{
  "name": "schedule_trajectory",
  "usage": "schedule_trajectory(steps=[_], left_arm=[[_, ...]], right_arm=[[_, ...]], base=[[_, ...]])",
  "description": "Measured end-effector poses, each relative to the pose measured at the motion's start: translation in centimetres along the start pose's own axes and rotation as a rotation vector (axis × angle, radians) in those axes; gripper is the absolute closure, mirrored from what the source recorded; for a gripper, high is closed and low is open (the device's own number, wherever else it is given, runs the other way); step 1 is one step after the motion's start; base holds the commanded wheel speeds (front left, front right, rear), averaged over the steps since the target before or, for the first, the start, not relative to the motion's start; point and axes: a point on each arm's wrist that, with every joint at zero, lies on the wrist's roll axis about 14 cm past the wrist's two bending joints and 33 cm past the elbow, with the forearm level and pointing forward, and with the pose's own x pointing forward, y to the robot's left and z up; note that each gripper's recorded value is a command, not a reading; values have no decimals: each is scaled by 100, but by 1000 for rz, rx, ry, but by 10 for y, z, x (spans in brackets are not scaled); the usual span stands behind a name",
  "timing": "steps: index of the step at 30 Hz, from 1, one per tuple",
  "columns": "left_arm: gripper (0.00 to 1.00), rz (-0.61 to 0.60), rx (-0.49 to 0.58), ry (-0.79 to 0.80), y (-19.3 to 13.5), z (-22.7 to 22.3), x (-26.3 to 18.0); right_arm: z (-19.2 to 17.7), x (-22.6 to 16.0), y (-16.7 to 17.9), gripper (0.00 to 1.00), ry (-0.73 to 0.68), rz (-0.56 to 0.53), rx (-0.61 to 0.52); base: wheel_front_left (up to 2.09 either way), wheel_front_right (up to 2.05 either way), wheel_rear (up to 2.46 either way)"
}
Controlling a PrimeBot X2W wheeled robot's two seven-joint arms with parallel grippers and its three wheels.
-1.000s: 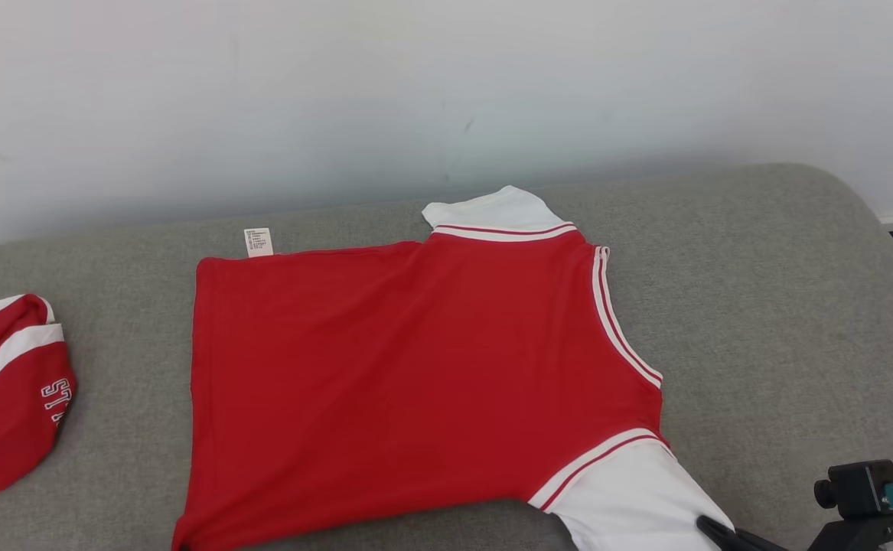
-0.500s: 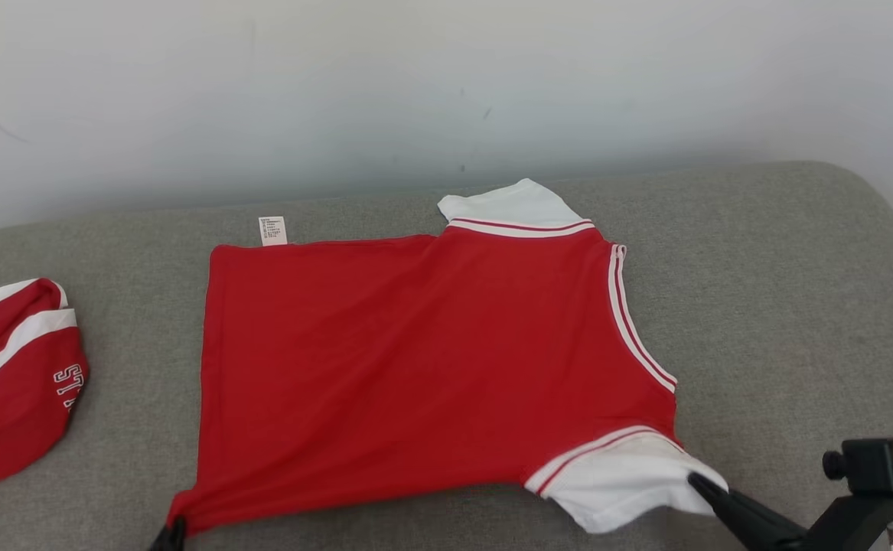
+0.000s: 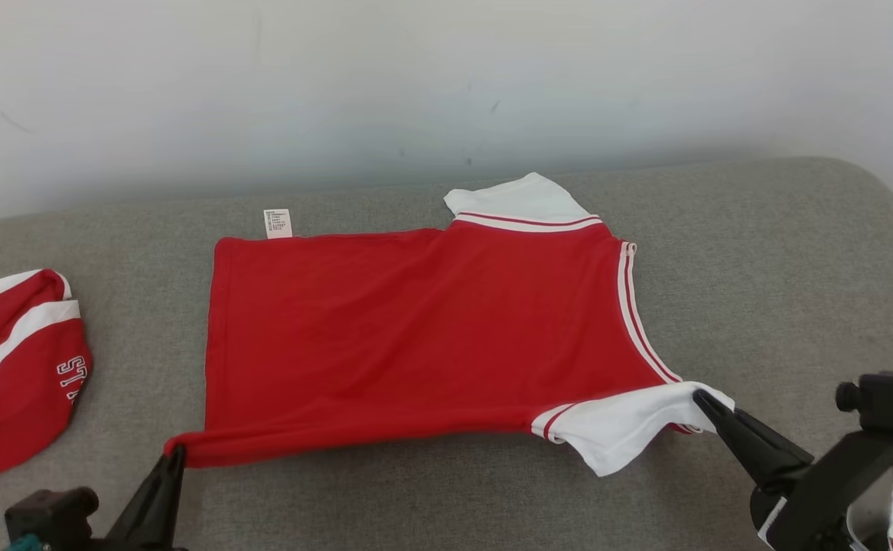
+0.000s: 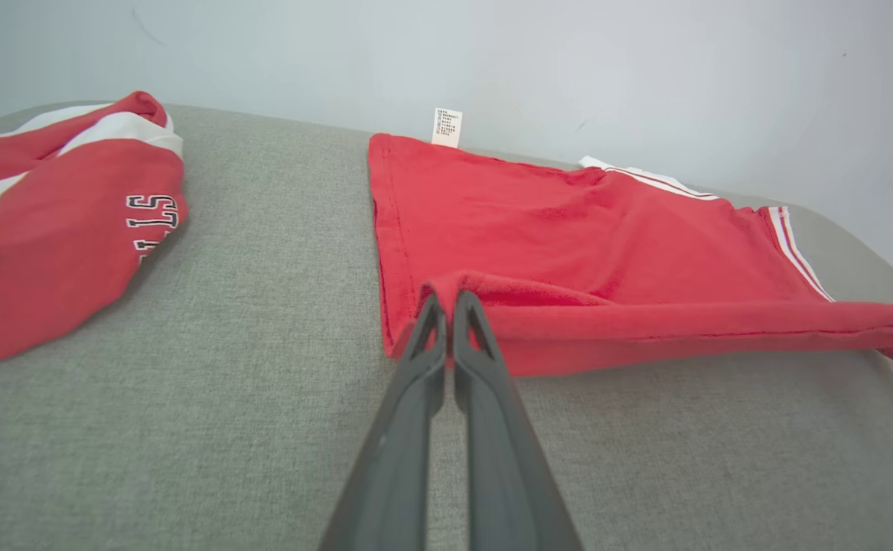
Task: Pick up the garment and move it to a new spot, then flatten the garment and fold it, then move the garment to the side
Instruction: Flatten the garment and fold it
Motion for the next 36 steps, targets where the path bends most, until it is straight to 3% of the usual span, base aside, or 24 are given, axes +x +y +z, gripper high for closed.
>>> schedule_trajectory(steps=[8,21,36], left_arm=[[100,-3,9,43,11,0,27],[100,-17,2,124,29,-14,69],[100,-30,18,213,31,-42,103]], right_arm=[[-4,41,-7,100,52,-10,-117],[-1,104,-20,100,69,-33,-167],[-28,142,-39,100,174,-81,-217]], base=[[0,0,0],[0,0,0],[0,0,0]])
